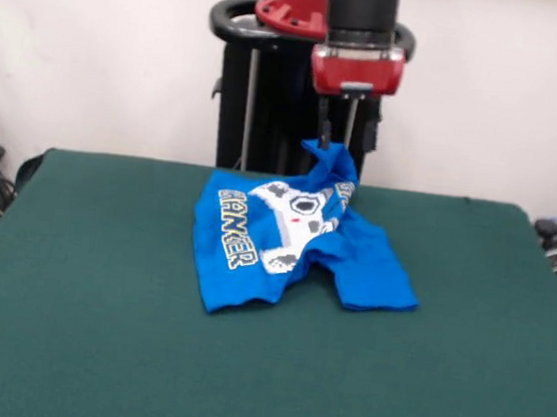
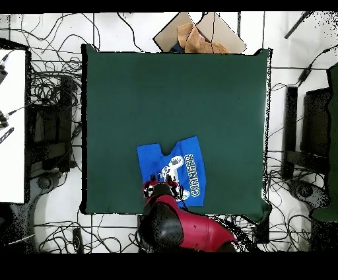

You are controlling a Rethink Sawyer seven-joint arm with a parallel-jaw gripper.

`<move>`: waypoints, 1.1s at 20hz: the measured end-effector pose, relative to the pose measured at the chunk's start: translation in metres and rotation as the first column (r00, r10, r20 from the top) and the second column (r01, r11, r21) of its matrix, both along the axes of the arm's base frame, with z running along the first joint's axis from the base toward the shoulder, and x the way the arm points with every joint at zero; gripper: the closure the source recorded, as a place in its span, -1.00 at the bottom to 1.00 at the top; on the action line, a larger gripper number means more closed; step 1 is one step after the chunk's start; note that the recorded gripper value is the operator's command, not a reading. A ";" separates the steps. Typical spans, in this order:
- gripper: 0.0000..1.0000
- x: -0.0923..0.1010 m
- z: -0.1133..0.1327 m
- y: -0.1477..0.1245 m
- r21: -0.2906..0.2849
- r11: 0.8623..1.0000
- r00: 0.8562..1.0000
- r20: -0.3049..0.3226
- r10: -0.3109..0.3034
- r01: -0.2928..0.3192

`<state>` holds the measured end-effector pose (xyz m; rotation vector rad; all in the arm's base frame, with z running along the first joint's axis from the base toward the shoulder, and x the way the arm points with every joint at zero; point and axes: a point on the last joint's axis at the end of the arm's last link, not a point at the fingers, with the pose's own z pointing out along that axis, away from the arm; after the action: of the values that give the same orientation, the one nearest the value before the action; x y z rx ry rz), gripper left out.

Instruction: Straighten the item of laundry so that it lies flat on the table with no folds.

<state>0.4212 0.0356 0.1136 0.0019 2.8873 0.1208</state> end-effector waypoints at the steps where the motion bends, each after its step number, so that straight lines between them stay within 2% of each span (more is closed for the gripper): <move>1: -1.00 0.002 0.006 0.002 0.002 1.000 1.000 -0.025 -0.010 0.010; 3: -1.00 0.002 0.014 0.005 0.008 1.000 0.997 -0.068 -0.018 0.019; 5: -1.00 0.000 0.027 0.019 0.023 1.000 0.988 -0.154 -0.006 0.010; 7: -1.00 -0.001 0.030 0.023 0.025 1.000 0.985 -0.170 0.001 0.004; 9: -1.00 -0.004 0.034 0.040 0.025 0.999 0.980 -0.197 0.031 -0.026; 11: -1.00 -0.004 0.033 0.047 0.020 0.999 0.980 -0.193 0.040 -0.037; 13: -1.00 -0.002 0.025 0.059 -0.003 0.998 0.988 -0.142 0.057 -0.058; 15: -1.00 0.004 0.016 0.064 -0.035 0.998 0.997 -0.063 0.054 -0.056; 17: -1.00 0.009 0.010 0.066 -0.064 0.997 0.999 0.012 0.050 -0.050; 19: -1.00 0.013 0.005 0.066 -0.090 0.995 0.995 0.082 0.048 -0.041; 20: -1.00 0.017 0.003 0.066 -0.110 0.993 0.989 0.138 0.046 -0.031; 22: -1.00 0.023 0.001 0.063 -0.132 0.991 0.977 0.211 0.040 -0.012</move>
<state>0.4447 0.0989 0.1142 -0.0693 2.6748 -0.0592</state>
